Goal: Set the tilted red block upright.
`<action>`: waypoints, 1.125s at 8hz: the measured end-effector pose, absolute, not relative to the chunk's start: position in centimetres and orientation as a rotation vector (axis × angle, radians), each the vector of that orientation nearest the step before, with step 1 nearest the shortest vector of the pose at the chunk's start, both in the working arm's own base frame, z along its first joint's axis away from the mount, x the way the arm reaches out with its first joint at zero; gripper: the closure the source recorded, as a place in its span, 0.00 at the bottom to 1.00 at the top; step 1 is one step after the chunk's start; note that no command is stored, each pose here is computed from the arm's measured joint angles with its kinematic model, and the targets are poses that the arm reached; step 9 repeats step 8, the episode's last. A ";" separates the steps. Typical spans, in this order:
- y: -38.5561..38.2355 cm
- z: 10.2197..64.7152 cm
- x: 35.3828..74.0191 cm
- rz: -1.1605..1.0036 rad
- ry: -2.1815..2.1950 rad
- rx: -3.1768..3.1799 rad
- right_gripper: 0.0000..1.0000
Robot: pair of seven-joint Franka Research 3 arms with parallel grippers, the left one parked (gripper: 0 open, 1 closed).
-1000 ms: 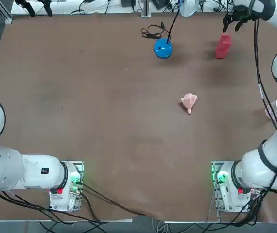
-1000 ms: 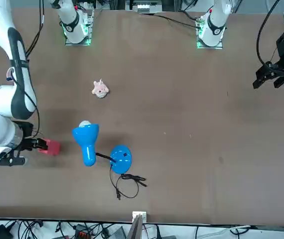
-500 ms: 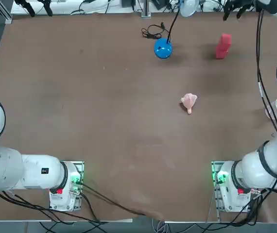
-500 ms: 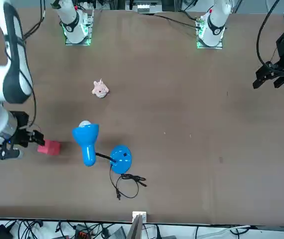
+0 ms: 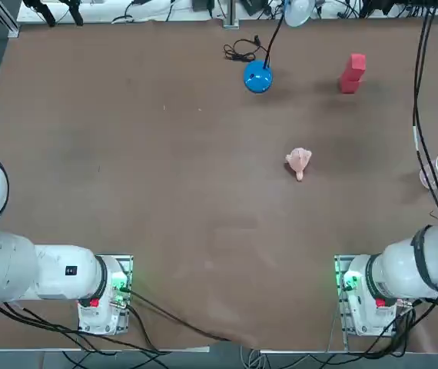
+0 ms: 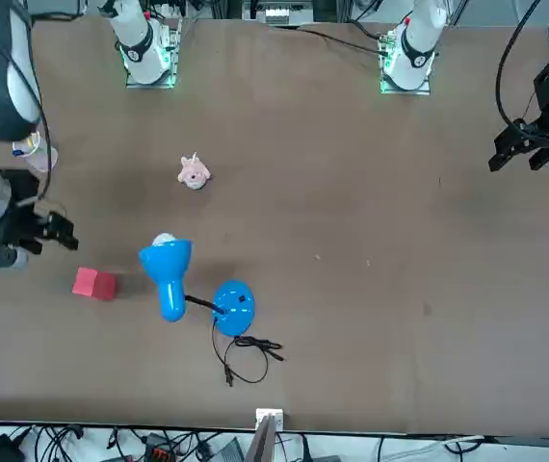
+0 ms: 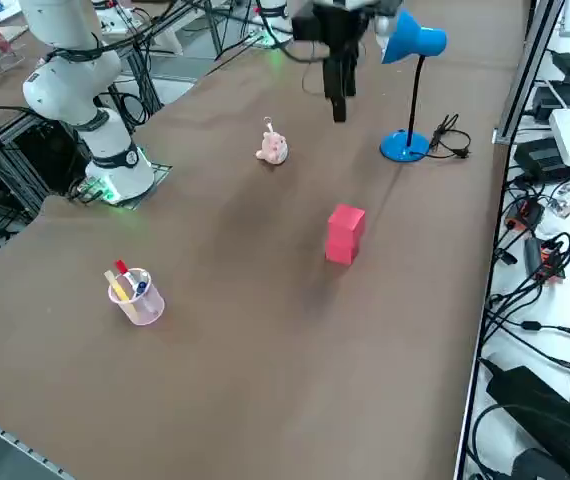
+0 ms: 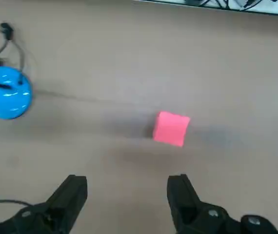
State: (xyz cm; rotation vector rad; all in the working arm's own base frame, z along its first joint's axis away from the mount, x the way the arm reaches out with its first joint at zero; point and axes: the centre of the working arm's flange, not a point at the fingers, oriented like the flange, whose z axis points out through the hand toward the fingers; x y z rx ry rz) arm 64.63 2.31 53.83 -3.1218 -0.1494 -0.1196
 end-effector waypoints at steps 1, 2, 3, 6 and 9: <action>2.6 56.1 63.1 -0.107 -0.155 -3.118 0.00; 2.7 58.5 61.5 -0.093 -0.160 -3.120 0.00; 2.7 60.4 59.9 -0.092 -0.161 -3.123 0.00; 2.8 63.1 55.8 -0.103 -0.164 -3.131 0.00; 3.5 63.7 53.7 -0.102 -0.183 -3.134 0.00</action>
